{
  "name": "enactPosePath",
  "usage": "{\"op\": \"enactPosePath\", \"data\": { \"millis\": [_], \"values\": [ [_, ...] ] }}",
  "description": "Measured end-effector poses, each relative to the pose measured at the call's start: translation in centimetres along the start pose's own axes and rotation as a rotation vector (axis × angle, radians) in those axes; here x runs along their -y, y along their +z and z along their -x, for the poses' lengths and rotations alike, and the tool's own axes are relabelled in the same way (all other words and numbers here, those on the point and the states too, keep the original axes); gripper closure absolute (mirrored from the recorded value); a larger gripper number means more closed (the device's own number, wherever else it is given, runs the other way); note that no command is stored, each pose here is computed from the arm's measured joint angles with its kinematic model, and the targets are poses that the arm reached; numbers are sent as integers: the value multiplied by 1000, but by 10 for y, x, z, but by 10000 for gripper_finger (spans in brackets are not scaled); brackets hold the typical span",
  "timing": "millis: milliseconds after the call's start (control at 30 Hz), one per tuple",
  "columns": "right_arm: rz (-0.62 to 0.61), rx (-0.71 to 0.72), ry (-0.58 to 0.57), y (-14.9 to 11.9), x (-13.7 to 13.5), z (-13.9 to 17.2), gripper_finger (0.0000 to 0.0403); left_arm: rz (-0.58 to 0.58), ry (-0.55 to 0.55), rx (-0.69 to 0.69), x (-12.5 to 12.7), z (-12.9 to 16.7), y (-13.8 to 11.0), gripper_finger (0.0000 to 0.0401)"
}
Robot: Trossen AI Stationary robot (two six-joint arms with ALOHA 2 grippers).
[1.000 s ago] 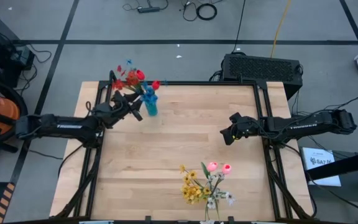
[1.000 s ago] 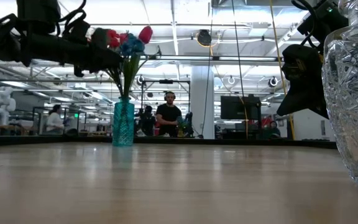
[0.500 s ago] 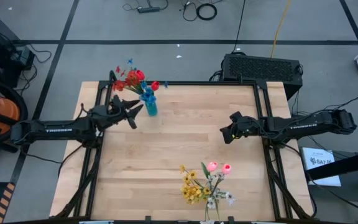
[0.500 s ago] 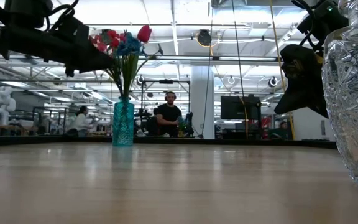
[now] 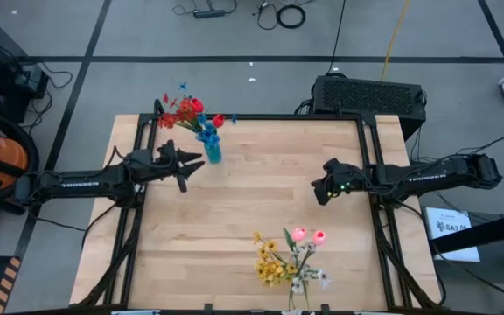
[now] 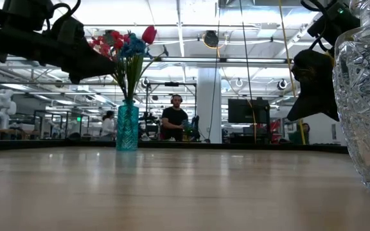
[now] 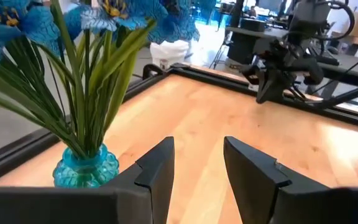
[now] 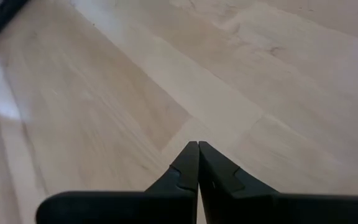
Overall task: Sort flowers into vase by color
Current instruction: Return to Home Position
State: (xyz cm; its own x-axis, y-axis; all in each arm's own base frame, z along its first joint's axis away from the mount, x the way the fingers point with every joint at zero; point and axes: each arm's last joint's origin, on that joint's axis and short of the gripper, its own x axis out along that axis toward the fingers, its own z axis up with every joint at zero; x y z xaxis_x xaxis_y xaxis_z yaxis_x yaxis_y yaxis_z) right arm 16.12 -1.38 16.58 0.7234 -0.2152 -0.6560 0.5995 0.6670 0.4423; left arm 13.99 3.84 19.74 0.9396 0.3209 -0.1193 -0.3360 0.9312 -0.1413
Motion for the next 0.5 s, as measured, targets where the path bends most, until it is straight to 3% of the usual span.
{"op": "enactPosePath", "data": {
  "millis": [267, 500],
  "values": [
    [8, -7, -19, -1, 1, 0, 403, 3, -35, 16, 2, 0, 2, 256],
    [-12, -6, -19, -1, 1, 0, 403, -147, -322, -16, 24, 4, -3, 256]
  ]
}}
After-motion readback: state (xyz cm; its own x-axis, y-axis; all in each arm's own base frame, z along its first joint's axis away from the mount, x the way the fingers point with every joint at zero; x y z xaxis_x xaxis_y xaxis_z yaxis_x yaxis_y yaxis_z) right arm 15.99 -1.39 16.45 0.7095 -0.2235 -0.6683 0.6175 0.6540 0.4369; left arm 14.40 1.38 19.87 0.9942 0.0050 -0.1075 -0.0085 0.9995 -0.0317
